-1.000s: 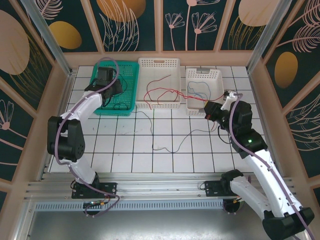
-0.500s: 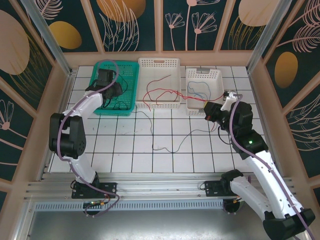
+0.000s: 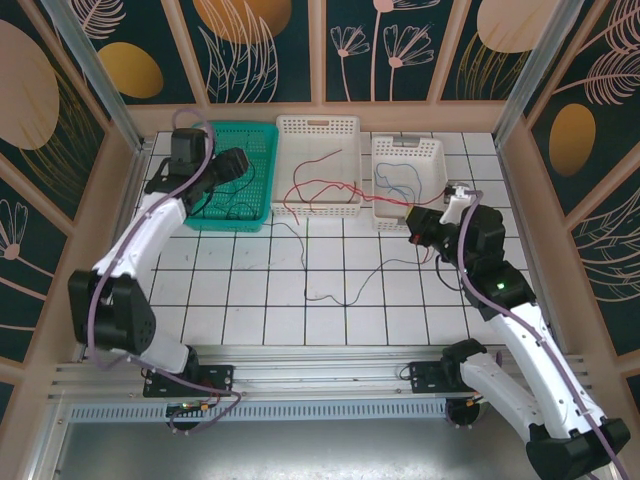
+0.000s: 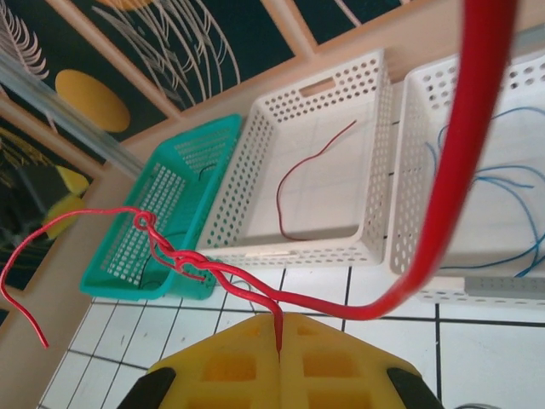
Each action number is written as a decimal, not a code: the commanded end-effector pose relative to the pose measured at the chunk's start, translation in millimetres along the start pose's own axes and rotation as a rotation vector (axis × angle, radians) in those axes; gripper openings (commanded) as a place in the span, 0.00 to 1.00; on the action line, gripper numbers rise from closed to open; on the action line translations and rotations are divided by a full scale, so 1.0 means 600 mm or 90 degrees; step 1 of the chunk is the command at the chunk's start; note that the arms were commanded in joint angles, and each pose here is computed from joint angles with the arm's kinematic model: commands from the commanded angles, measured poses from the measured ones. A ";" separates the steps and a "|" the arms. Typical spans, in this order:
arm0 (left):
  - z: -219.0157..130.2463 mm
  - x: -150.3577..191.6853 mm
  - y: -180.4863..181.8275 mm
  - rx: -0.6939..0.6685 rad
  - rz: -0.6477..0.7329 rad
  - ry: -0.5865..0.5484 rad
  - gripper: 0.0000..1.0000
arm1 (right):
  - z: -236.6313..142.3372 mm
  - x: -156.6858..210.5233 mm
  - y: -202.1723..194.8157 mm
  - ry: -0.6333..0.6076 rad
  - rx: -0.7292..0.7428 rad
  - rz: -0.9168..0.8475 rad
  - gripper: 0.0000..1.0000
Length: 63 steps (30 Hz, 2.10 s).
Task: Untangle the cables
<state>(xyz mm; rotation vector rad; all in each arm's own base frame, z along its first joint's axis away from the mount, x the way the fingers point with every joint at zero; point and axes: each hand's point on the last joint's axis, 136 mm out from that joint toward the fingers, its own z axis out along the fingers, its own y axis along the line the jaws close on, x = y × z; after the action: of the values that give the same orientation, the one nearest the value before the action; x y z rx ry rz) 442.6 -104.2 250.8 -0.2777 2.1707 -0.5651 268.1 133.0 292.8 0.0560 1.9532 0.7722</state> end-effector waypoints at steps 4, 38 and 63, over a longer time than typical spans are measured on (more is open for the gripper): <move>-0.073 0.112 -0.111 0.203 -0.007 0.086 0.73 | 0.013 0.035 0.031 0.041 -0.091 -0.025 0.00; -0.203 0.280 -0.166 0.446 -0.049 0.152 0.64 | 0.034 0.081 0.058 0.097 -0.138 -0.016 0.00; -0.274 0.079 -0.075 0.093 -0.023 -0.142 0.00 | 0.048 0.196 -0.043 0.179 -0.032 -0.002 0.00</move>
<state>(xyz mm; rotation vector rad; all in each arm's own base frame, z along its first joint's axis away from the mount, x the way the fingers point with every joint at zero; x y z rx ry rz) 261.5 -174.1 289.0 -0.0958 2.0593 -0.9942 231.4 198.6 222.2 -0.2449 2.0565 1.0489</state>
